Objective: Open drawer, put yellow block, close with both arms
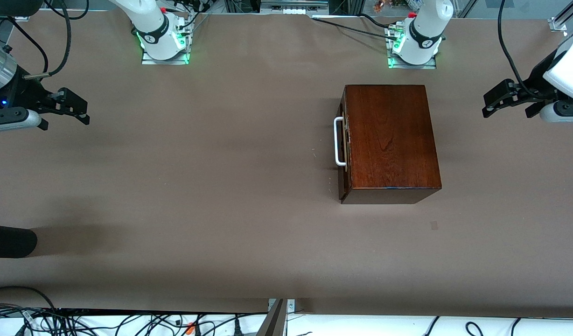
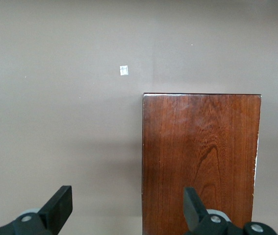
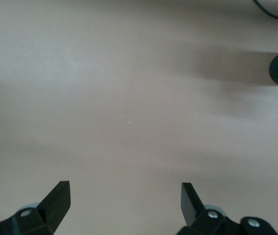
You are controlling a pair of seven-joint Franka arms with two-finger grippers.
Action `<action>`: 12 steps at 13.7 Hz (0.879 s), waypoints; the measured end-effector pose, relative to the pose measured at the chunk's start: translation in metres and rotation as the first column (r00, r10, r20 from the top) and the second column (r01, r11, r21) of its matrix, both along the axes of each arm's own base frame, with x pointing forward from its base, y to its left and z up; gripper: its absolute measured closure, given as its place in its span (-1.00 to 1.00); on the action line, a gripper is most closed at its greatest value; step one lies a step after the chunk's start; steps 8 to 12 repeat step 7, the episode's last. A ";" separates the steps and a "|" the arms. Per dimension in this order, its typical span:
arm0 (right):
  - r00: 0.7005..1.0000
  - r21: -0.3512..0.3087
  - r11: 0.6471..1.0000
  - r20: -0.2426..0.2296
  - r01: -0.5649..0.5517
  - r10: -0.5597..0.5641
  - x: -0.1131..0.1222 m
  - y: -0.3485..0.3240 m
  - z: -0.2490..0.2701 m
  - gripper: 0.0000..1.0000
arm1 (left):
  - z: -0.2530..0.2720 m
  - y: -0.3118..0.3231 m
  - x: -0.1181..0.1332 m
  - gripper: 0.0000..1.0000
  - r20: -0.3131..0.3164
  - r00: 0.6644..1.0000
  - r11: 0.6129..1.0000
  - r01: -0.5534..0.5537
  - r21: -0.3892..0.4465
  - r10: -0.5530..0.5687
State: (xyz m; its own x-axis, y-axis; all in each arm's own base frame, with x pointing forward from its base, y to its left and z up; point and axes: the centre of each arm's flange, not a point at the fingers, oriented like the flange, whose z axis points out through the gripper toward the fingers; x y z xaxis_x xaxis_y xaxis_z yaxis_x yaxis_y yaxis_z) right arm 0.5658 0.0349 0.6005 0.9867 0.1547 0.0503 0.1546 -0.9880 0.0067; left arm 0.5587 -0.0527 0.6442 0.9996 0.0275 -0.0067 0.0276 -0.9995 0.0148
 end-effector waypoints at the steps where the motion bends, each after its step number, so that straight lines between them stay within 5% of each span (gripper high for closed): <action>1: 1.000 -0.005 1.000 0.000 -0.001 0.001 0.000 0.000 0.000 -1.00 | 0.000 0.000 0.000 -1.00 0.001 1.000 1.000 0.019 0.000 -0.019; 12: 1.000 -0.009 1.000 -0.002 0.001 -0.001 0.000 -0.002 0.000 -1.00 | -0.001 0.004 0.001 -1.00 0.003 0.998 0.998 0.058 0.000 -0.058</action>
